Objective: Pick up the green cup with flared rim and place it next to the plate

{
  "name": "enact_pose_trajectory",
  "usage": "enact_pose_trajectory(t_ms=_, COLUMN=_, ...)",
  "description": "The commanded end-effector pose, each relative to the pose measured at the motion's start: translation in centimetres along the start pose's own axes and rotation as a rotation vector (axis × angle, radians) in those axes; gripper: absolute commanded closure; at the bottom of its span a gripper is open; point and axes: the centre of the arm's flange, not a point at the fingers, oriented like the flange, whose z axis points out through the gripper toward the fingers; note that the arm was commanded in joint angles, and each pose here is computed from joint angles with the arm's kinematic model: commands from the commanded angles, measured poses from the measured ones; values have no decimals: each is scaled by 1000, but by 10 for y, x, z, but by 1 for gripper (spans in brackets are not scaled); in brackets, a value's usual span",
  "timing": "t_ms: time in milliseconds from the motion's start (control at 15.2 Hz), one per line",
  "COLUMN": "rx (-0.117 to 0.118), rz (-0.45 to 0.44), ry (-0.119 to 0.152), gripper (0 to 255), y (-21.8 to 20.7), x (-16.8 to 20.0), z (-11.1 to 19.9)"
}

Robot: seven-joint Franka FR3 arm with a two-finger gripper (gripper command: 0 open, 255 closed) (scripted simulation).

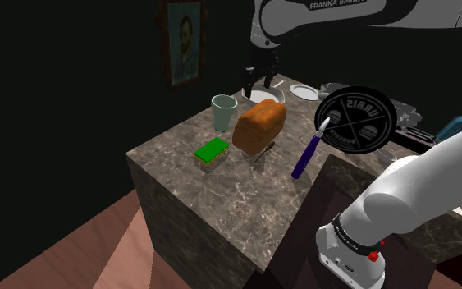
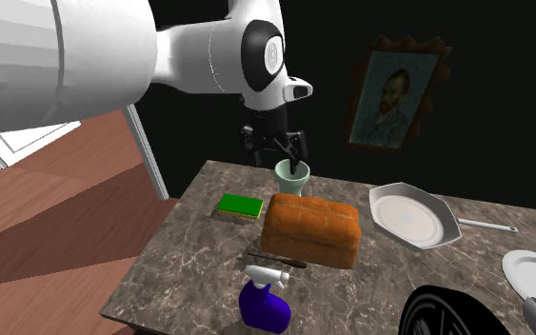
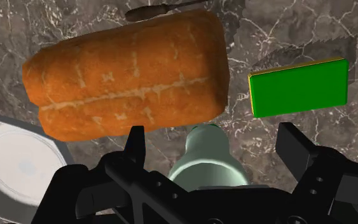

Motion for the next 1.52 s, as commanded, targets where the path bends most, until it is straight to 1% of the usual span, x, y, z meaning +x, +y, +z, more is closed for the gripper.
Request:
enact_pose_trajectory(t_ms=0, rx=0, rz=-3, ry=0, gripper=0, y=-10, x=22, z=14)
enact_pose_trajectory(t_ms=792, rx=-7, rz=-24, ry=-4, gripper=0, y=-71, x=147, z=88)
enact_pose_trajectory(t_ms=1254, rx=-7, rz=-24, ry=-4, gripper=0, y=-71, x=147, z=125)
enact_pose_trajectory(t_ms=1452, rx=-7, rz=-24, ry=-4, gripper=0, y=-71, x=147, z=128)
